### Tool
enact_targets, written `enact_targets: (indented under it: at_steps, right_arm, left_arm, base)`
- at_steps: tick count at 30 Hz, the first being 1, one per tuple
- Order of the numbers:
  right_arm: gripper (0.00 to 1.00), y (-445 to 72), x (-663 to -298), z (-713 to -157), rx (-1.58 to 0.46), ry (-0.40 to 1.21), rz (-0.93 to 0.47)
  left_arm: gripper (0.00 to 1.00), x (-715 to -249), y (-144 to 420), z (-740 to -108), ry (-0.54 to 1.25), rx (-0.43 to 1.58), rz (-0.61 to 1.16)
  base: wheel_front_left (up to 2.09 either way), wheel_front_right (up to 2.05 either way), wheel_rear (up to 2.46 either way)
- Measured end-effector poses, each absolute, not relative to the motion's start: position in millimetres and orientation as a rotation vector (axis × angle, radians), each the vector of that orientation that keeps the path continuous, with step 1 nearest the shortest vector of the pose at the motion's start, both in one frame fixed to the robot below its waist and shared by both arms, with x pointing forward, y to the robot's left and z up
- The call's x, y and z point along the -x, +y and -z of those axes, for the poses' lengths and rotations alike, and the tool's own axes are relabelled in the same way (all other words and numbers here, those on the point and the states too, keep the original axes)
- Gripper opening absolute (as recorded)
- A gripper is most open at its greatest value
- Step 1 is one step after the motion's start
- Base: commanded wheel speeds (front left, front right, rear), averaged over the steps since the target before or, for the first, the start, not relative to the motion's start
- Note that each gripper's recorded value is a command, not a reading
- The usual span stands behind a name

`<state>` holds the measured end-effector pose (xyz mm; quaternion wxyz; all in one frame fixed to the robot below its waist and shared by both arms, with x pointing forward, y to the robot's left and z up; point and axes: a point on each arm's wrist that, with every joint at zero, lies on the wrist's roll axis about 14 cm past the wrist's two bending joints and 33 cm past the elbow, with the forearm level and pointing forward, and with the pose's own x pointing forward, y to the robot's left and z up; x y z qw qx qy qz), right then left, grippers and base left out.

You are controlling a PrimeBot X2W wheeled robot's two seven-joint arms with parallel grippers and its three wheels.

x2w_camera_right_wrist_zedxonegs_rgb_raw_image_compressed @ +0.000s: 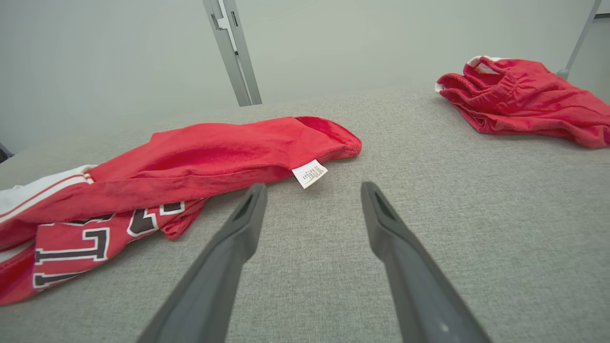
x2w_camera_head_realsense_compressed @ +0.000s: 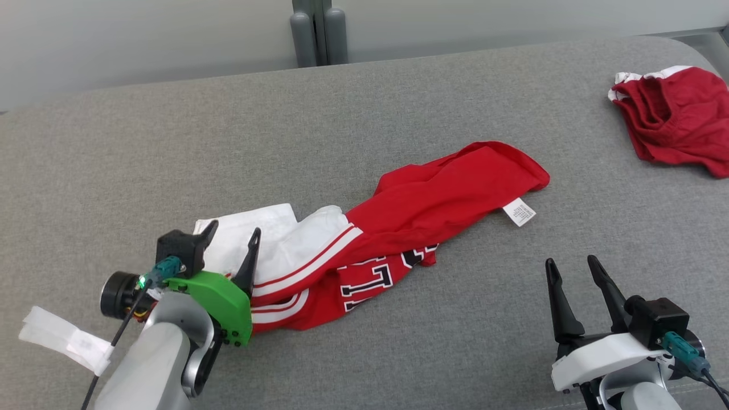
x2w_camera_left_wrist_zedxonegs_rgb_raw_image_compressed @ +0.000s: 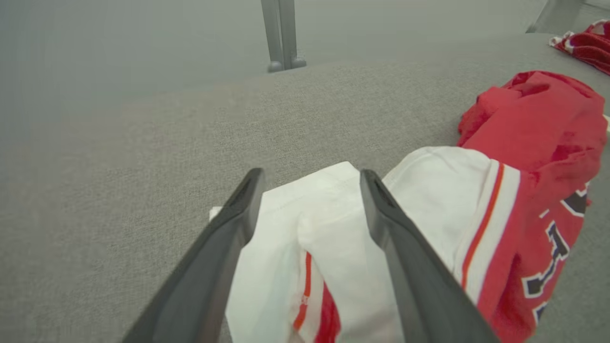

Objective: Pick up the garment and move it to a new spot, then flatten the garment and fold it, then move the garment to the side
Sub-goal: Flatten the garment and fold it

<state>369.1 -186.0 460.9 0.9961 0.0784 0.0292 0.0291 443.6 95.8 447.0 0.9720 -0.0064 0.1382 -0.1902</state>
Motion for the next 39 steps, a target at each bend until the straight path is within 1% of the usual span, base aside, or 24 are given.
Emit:
enact_targets:
  at_steps: [7,14,16,17,18,19,24,28,30,32,35,39]
  right_arm:
    - [1.0,-186,-368,-466,-0.156,0.045,-0.06]
    - [1.0,-182,-367,-466,-0.158,0.043,-0.069]
    - [1.0,-182,-367,-466,-0.158,0.043,-0.069]
    - [1.0,-183,-366,-466,-0.158,0.043,-0.067]
    - [1.0,-184,-366,-467,-0.158,0.042,-0.064]
    - [1.0,-185,-365,-467,-0.158,0.041,-0.061]
    - [1.0,-187,-364,-468,-0.156,0.037,-0.055]
    - [1.0,-186,-363,-470,-0.156,0.033,-0.058]
    - [1.0,-186,-363,-471,-0.156,0.031,-0.06]
    - [1.0,-186,-362,-472,-0.156,0.027,-0.06]
    - [1.0,-187,-359,-472,-0.156,0.025,-0.057]
    - [1.0,-186,-356,-470,-0.159,0.032,-0.057]
  left_arm:
    - [1.0,-410,97,-417,0.483,0.01,0.407]
    - [1.0,-392,88,-406,0.567,0.034,0.432]
    - [0.78,-390,84,-406,0.57,0.034,0.444]
    - [0.37,-390,81,-407,0.562,0.041,0.451]
    - [0.06,-391,78,-410,0.549,0.049,0.457]
    - [0.0,-391,76,-411,0.538,0.05,0.463]
    - [0.0,-398,75,-422,0.463,0.052,0.459]
    - [0.0,-431,86,-456,0.3,0.01,0.418]
    - [0.0,-444,82,-480,0.198,0.006,0.418]
    - [0.0,-449,74,-497,0.137,0.025,0.426]
    - [0.0,-449,68,-507,0.097,0.038,0.442]
    - [0.0,-440,68,-501,0.11,0.039,0.448]
  base:
    - [0.0,0.0,0.0]
    - [0.0,0.0,0.0]
    - [0.0,0.0,0.0]
    - [0.0,0.0,0.0]
    - [0.0,0.0,0.0]
    - [0.0,0.0,0.0]
    - [0.0,0.0,0.0]
    - [0.0,0.0,0.0]
    - [0.0,0.0,0.0]
    - [0.0,0.0,0.0]
    - [0.0,0.0,0.0]
    - [0.0,0.0,0.0]
